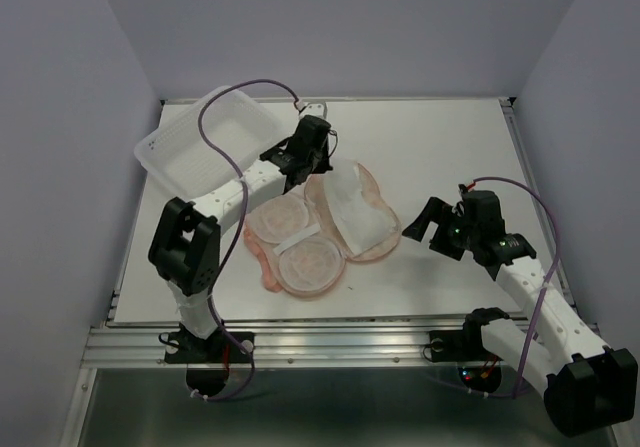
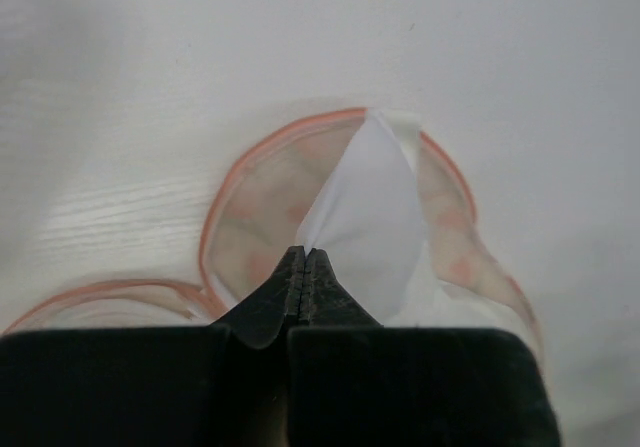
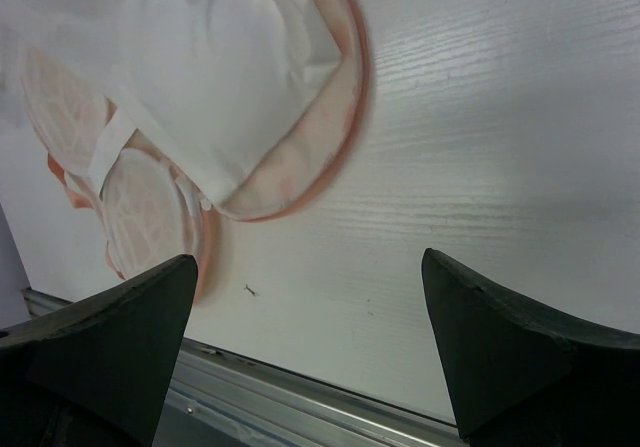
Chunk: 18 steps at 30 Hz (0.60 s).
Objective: Unzip the laundry bag and remove the bra
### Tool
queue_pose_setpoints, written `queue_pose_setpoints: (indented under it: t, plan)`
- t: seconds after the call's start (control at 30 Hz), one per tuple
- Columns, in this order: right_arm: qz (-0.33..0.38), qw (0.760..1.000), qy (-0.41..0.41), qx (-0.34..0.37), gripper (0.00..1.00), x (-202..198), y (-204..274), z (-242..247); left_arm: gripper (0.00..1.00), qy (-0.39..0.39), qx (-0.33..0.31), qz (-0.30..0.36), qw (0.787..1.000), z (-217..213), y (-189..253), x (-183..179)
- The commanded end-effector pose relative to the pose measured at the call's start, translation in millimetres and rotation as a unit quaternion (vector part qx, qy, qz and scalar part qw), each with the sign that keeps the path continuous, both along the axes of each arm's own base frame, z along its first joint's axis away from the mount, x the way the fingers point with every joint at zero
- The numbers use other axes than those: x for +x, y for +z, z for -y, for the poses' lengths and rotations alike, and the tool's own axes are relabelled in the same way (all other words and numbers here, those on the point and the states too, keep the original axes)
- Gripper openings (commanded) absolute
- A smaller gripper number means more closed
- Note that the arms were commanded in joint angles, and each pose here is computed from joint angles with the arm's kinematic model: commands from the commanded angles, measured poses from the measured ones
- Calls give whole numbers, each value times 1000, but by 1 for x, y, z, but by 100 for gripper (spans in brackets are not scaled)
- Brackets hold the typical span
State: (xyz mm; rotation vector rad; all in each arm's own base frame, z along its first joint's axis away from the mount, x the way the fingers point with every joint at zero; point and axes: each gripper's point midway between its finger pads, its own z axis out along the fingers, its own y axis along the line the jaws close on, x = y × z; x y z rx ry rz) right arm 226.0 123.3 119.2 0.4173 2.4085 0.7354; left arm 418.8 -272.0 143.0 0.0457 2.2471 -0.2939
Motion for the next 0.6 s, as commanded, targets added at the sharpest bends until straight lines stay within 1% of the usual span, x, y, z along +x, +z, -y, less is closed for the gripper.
queue_pose_setpoints:
  t: [0.0, 0.13, 0.2, 0.23, 0.27, 0.37, 0.4, 0.43, 0.47, 0.53, 0.57]
  plan:
    - [27, 1000, 1, 2, 100, 7, 8, -1, 0, -38, -70, 77, 994, 10, 95, -9]
    - [27, 1000, 1, 3, 100, 5, 6, -1, 0, -50, -104, 118, 986, 7, 149, -20]
    - [26, 1000, 2, 2, 100, 5, 5, -1, 0, -49, -125, 151, 979, 2, 186, -26]
    - [26, 1000, 2, 2, 100, 5, 5, -1, 0, -49, -130, 160, 977, 0, 197, -28]
    - [26, 1000, 2, 2, 100, 5, 6, -1, 0, -50, -144, 183, 971, -4, 223, -33]
    - [27, 1000, 4, 0, 100, 6, 6, -1, 0, -39, -159, 216, 963, -14, 259, -37]
    - [26, 1000, 5, 0, 100, 5, 5, -1, 0, -36, -169, 237, 956, -19, 282, -40]
    - [27, 1000, 6, -1, 100, 5, 6, -1, 0, -27, -172, 246, 954, -25, 292, -40]
    - [26, 1000, 6, -1, 100, 5, 5, -1, 0, -20, -181, 264, 947, -33, 312, -40]
    - [26, 1000, 7, 1, 100, 6, 6, -2, 0, -6, -182, 274, 944, -45, 326, -36]
    - [25, 1000, 8, 1, 100, 5, 5, -2, 0, 8, -187, 291, 938, -58, 345, -33]
